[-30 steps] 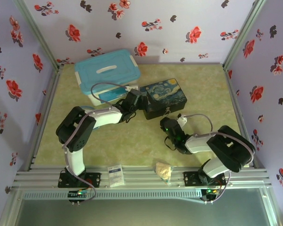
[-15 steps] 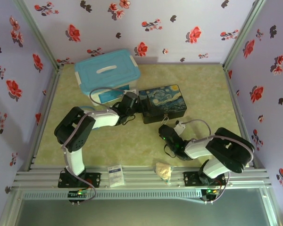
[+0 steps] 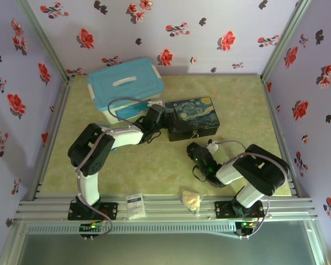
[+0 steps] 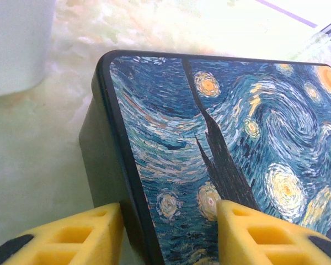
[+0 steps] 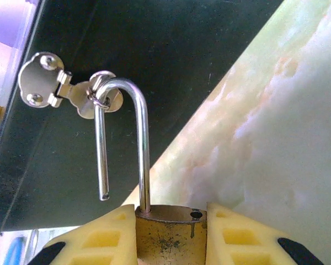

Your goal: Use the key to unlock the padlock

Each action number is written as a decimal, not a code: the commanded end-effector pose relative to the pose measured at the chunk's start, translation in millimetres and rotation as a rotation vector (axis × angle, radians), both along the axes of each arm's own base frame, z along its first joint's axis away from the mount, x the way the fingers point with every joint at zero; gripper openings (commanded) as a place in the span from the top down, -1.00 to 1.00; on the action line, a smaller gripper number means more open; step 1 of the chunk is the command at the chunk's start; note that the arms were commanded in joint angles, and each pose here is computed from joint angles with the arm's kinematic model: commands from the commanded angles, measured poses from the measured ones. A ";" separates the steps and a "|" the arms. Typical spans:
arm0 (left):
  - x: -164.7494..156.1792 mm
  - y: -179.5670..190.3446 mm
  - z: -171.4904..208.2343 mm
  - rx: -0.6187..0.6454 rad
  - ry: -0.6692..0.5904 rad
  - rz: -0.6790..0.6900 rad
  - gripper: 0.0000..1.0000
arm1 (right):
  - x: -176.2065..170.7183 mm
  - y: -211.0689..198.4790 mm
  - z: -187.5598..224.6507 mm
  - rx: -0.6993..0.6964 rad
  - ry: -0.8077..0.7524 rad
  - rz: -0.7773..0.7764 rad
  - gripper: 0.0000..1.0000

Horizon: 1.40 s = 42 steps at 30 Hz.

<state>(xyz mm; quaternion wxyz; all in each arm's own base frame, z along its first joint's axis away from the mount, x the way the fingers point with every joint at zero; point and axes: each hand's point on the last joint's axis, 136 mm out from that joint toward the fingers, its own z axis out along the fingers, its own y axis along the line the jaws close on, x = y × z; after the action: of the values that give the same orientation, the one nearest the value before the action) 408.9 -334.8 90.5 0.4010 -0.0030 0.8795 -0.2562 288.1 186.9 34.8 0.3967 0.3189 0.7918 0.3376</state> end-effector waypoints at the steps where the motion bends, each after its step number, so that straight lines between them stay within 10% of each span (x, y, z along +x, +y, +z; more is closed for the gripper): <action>1: -62.9 74.3 -132.2 0.460 0.309 -0.036 0.12 | 16.3 -17.8 3.7 0.006 -0.044 -0.023 1.00; 27: -59.0 73.6 -120.9 0.466 0.255 -0.068 0.19 | 36.2 -4.4 -17.5 0.368 -0.107 -0.397 1.00; 42: -59.6 82.2 -124.3 0.477 0.266 -0.055 0.22 | 42.1 -54.9 14.0 0.319 -0.172 -0.450 1.00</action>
<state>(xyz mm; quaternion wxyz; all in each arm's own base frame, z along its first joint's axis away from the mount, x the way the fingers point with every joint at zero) 411.7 -329.6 94.4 0.4373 0.0385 0.8698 -0.2254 332.6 139.0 44.5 0.4614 0.5205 0.5981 0.3982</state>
